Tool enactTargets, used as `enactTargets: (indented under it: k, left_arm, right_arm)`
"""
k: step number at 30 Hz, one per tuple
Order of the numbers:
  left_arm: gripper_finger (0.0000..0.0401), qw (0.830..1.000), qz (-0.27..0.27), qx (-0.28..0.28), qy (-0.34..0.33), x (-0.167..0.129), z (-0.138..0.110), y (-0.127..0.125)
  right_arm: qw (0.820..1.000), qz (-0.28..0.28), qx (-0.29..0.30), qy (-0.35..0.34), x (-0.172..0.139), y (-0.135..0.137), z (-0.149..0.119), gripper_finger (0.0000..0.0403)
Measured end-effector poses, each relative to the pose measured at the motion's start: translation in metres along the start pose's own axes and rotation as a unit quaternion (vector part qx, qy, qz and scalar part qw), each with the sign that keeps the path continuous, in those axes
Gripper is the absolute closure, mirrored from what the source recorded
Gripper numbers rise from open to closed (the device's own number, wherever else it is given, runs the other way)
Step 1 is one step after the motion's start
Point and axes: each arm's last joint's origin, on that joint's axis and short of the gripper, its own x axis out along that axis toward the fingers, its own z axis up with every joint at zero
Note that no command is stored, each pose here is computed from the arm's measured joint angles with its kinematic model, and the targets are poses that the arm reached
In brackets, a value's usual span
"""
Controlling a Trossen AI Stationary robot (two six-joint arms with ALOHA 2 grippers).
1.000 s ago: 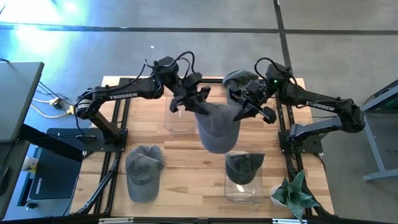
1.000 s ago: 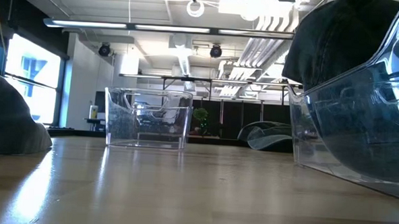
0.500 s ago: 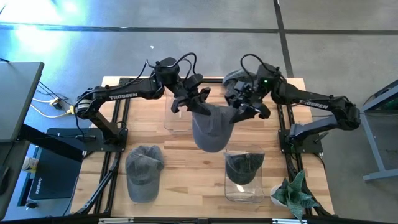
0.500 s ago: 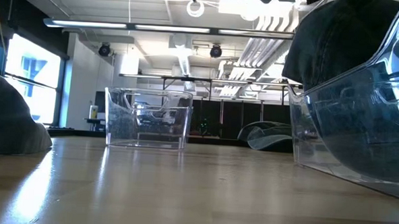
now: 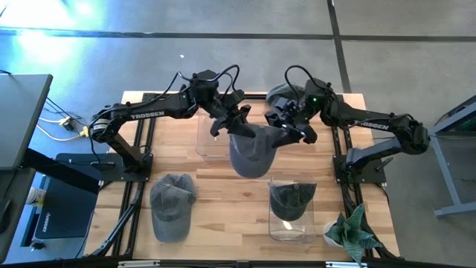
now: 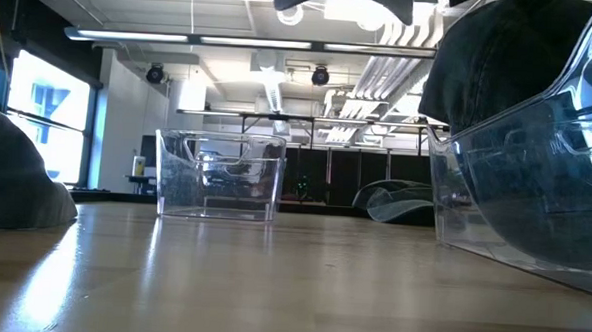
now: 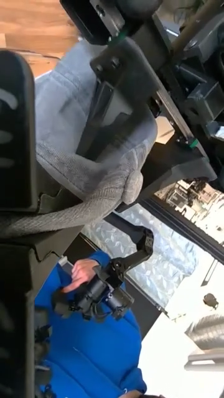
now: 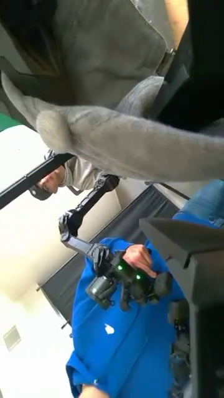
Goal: Pick & Place hat
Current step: Put the right light gray cap into the top transparent bin
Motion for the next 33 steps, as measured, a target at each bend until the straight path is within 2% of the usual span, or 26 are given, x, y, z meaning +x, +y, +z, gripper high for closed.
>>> enactTargets:
  k: [3, 6, 8, 10, 13, 17, 21, 28, 33]
  left_arm:
    - [0.04, 1.0, -0.002, 0.0, 0.001, 0.0, 0.0, 0.0]
    - [0.04, 1.0, -0.013, 0.0, 0.009, 0.0, 0.0, -0.001]
    - [0.04, 1.0, -0.018, 0.001, 0.012, 0.0, -0.001, -0.001]
    - [0.04, 1.0, -0.02, 0.005, 0.01, 0.0, 0.0, -0.002]
    - [0.04, 0.999, -0.035, 0.01, 0.013, 0.0, 0.001, -0.003]
    - [0.0382, 0.998, -0.054, 0.023, 0.015, 0.002, 0.002, -0.007]
    - [0.0326, 0.998, -0.056, 0.016, 0.012, 0.002, 0.003, -0.008]
    - [0.0207, 0.994, -0.096, -0.03, 0.052, 0.006, -0.001, -0.013]
    - [0.0169, 0.987, -0.132, -0.023, 0.089, 0.013, -0.009, -0.01]
  right_arm:
    - [0.999, 0.02, 0.021, 0.017, 0.0, 0.001, -0.001, 0.0247]
    - [0.997, 0.061, 0.029, 0.049, -0.001, 0.005, -0.002, 0.0317]
    - [0.995, 0.083, 0.01, 0.057, -0.001, 0.009, -0.001, 0.037]
    - [0.994, 0.093, -0.017, 0.051, 0.0, 0.014, 0.002, 0.0392]
    - [0.993, 0.103, -0.028, 0.045, 0.001, 0.018, 0.004, 0.0385]
    - [0.992, 0.112, -0.043, 0.045, 0.001, 0.02, 0.006, 0.0398]
    - [0.99, 0.119, -0.054, 0.046, 0.001, 0.023, 0.007, 0.0394]
    - [0.991, 0.104, -0.086, 0.023, 0.0, 0.022, 0.008, 0.0394]
    - [0.99, 0.096, -0.1, 0.014, -0.004, 0.021, 0.011, 0.0397]
